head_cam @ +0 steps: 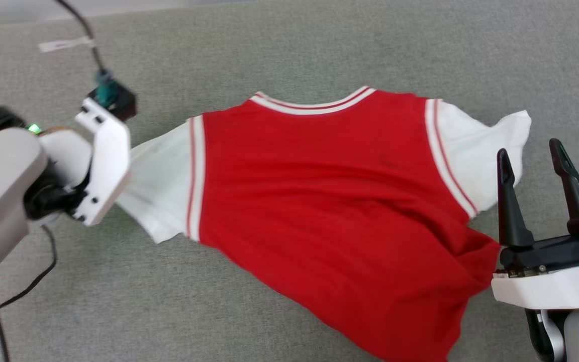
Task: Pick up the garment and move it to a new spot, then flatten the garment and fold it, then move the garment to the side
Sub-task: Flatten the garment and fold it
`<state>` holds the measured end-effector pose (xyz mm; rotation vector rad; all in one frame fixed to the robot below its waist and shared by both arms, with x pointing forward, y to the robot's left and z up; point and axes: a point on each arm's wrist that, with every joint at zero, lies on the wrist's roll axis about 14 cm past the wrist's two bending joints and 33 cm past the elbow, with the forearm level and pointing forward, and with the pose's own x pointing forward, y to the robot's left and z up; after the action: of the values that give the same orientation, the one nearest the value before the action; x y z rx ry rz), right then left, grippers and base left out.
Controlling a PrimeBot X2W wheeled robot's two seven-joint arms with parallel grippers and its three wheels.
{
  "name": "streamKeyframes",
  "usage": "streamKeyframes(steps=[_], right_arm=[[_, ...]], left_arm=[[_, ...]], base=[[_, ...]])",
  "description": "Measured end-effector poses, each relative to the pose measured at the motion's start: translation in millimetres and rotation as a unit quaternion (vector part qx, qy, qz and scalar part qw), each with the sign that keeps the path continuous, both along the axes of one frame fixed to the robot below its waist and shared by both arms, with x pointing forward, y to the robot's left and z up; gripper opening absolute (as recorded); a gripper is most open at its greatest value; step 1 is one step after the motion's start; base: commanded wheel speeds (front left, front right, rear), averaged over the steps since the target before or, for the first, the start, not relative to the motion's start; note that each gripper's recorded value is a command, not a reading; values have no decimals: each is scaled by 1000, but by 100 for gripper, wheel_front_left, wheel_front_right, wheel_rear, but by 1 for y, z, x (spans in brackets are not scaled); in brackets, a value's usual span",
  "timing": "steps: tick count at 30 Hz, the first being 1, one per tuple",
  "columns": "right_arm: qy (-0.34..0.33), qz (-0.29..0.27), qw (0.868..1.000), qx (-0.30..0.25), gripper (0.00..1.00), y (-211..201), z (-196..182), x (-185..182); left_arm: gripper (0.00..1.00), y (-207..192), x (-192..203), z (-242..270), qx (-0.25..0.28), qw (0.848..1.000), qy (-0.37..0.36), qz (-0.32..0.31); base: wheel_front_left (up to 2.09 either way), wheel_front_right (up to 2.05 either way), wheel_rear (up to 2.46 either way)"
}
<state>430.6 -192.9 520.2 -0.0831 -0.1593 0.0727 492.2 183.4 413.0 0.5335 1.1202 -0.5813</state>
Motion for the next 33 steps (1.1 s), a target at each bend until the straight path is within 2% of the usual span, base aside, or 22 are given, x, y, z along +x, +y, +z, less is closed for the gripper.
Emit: streamKeyframes(steps=[5,9,10,11,21,27,33], right_arm=[[0,8,1000,0,100,4,0,1],[3,9,1000,-2,100,4,-2,1],[4,10,1000,-2,100,5,-2,1],[5,11,1000,-2,100,5,-3,1],[0,17,1000,0,100,10,1,-2],[8,18,1000,0,100,11,-5,-1],[19,15,1000,-3,100,7,-13,3]], left_arm=[[0,41,-15,-9,29,998,12,46],[0,50,-23,-17,26,997,16,64],[76,49,-22,-17,23,997,12,67],[100,47,-20,-15,18,998,3,67],[100,49,4,31,9,996,-55,76],[100,52,8,38,5,995,-31,94],[100,44,2,8,4,995,14,98]], base=[[0,0,0],[0,0,0],[0,0,0],[0,0,0],[0,0,0],[0,0,0],[0,0,0]])
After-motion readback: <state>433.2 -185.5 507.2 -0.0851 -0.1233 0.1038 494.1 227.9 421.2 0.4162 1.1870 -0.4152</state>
